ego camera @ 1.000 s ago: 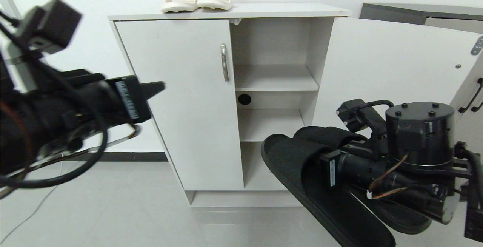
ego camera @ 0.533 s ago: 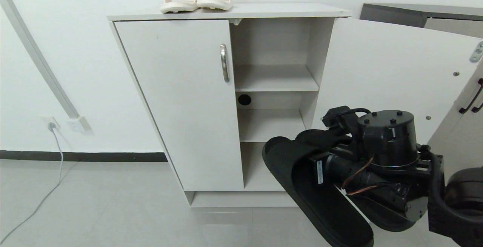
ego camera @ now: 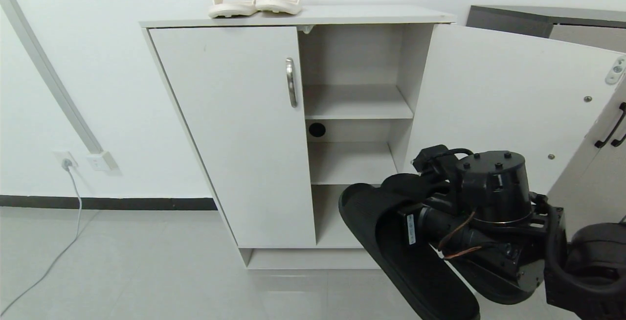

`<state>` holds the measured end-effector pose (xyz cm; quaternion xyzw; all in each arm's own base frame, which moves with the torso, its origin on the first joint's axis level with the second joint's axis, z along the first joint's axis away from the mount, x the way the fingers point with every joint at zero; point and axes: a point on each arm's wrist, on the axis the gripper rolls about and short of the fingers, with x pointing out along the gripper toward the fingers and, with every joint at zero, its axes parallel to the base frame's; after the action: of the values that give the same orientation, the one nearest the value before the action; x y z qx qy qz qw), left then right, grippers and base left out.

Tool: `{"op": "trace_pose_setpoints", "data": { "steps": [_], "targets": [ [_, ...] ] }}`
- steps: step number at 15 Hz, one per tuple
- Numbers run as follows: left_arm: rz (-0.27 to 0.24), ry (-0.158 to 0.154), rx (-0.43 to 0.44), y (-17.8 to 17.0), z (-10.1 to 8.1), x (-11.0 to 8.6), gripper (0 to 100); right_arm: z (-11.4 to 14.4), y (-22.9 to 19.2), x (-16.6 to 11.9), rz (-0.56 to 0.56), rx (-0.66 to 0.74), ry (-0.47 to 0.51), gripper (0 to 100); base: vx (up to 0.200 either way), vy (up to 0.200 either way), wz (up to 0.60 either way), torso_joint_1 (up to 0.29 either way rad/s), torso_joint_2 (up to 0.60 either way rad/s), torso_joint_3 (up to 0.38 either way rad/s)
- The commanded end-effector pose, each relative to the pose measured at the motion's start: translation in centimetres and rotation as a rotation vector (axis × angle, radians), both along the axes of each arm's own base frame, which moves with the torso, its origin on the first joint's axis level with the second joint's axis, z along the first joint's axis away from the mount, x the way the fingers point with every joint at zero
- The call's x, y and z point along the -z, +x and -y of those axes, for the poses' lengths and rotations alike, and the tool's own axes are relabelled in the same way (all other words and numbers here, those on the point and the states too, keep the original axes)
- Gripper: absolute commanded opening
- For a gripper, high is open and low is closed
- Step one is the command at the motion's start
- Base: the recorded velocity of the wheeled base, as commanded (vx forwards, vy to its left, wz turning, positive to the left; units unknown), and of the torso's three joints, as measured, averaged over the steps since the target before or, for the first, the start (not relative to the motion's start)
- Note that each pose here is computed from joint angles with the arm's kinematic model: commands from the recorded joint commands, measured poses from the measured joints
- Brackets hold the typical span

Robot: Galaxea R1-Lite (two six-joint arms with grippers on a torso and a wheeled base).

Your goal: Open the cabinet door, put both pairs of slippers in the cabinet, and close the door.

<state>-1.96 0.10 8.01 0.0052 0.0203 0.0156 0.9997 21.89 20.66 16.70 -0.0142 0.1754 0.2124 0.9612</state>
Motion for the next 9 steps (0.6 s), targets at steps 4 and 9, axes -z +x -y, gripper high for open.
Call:
{"op": "trace_pose_setpoints", "data": {
  "steps": [4, 9],
  "targets": [
    [0.039, 0.007, 0.064, -0.3, 0.2, 0.5, 0, -0.5, 0.3, 1.0, 0.01, -0.002, 0.007, 0, 0.0, 0.0, 0.0, 0.0, 0.0, 0.0],
    [0.039, 0.004, 0.061, -0.3, 0.1, 0.5, 0, -1.7, 1.5, 2.7, 0.014, 0.049, -0.007, 0, 0.0, 0.04, 0.0, 0.001, 0.0, 0.0]
  ]
}}
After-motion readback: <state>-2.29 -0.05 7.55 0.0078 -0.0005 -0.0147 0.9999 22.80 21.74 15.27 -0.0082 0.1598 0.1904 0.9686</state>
